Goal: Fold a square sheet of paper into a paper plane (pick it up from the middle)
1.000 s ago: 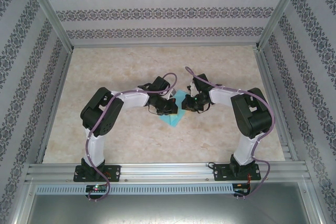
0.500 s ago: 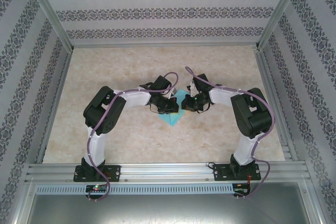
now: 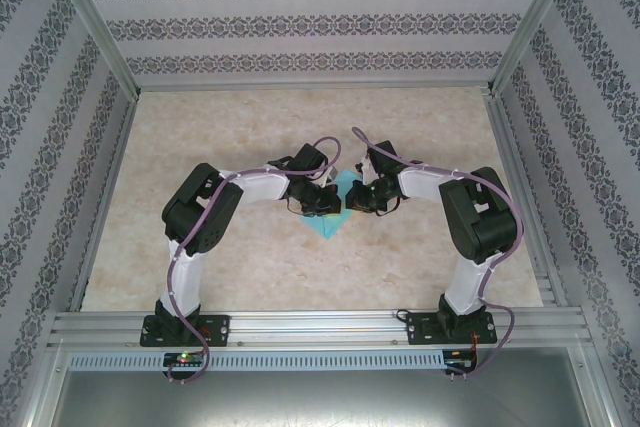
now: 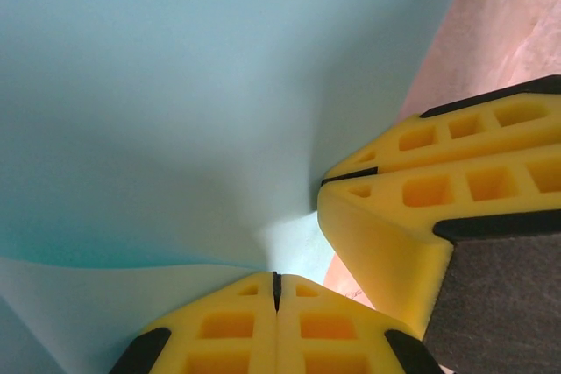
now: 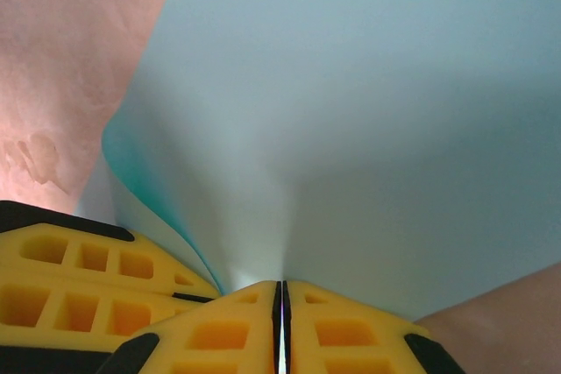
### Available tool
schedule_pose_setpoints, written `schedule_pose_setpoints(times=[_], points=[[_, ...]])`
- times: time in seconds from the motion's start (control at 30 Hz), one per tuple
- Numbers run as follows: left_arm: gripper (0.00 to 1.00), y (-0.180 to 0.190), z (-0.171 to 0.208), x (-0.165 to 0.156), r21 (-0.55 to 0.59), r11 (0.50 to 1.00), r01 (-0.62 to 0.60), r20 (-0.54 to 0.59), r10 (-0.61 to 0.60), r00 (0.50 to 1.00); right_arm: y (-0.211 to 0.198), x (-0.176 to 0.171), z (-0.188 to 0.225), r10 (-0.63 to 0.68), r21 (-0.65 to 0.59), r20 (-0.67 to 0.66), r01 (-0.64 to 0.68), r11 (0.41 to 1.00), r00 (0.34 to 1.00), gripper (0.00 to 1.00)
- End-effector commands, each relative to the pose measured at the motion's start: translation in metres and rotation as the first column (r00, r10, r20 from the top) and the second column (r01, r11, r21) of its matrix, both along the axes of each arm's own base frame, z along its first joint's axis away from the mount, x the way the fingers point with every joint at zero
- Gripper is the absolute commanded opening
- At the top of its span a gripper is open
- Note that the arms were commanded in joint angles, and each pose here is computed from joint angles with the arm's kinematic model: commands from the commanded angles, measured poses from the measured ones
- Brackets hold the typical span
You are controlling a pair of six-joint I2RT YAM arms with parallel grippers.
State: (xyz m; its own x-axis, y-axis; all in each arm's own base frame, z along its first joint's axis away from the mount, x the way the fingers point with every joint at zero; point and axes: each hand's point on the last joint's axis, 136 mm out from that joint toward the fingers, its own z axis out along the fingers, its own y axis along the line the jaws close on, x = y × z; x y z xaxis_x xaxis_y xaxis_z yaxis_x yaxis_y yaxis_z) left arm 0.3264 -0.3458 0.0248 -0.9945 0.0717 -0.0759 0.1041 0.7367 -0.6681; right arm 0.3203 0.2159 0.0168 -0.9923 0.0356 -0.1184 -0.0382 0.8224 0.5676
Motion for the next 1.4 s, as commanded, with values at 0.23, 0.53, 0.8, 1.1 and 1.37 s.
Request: schedule_pose_setpoints(times=[0.23, 0.53, 0.8, 1.1, 1.37], points=[[0.0, -0.01, 0.001, 0.007, -0.009, 1.0, -0.011, 0.021, 0.011, 1.0, -0.002, -0.005, -0.007, 0.015, 0.0, -0.022, -0.015, 1.0, 1.0, 0.12], [0.0, -0.014, 0.008, 0.013, -0.025, 0.999, -0.021, 0.034, 0.021, 0.999, -0.004, -0.005, -0.007, 0.01, -0.004, -0.021, -0.011, 1.0, 1.0, 0.12], [0.0, -0.012, 0.0, 0.011, -0.01, 1.0, -0.015, 0.021, 0.015, 1.0, -0.005, -0.004, -0.006, 0.009, -0.002, -0.019, -0.009, 1.0, 1.0, 0.12], [0.0, -0.012, -0.01, 0.01, -0.007, 1.0, -0.022, 0.006, 0.022, 1.0, -0.005, -0.005, -0.008, 0.011, -0.003, -0.025, -0.011, 1.0, 1.0, 0.12], [0.0, -0.016, 0.009, 0.017, -0.039, 0.998, -0.039, 0.038, 0.041, 0.998, -0.006, -0.005, -0.01, 0.012, -0.005, -0.027, -0.012, 1.0, 1.0, 0.11]])
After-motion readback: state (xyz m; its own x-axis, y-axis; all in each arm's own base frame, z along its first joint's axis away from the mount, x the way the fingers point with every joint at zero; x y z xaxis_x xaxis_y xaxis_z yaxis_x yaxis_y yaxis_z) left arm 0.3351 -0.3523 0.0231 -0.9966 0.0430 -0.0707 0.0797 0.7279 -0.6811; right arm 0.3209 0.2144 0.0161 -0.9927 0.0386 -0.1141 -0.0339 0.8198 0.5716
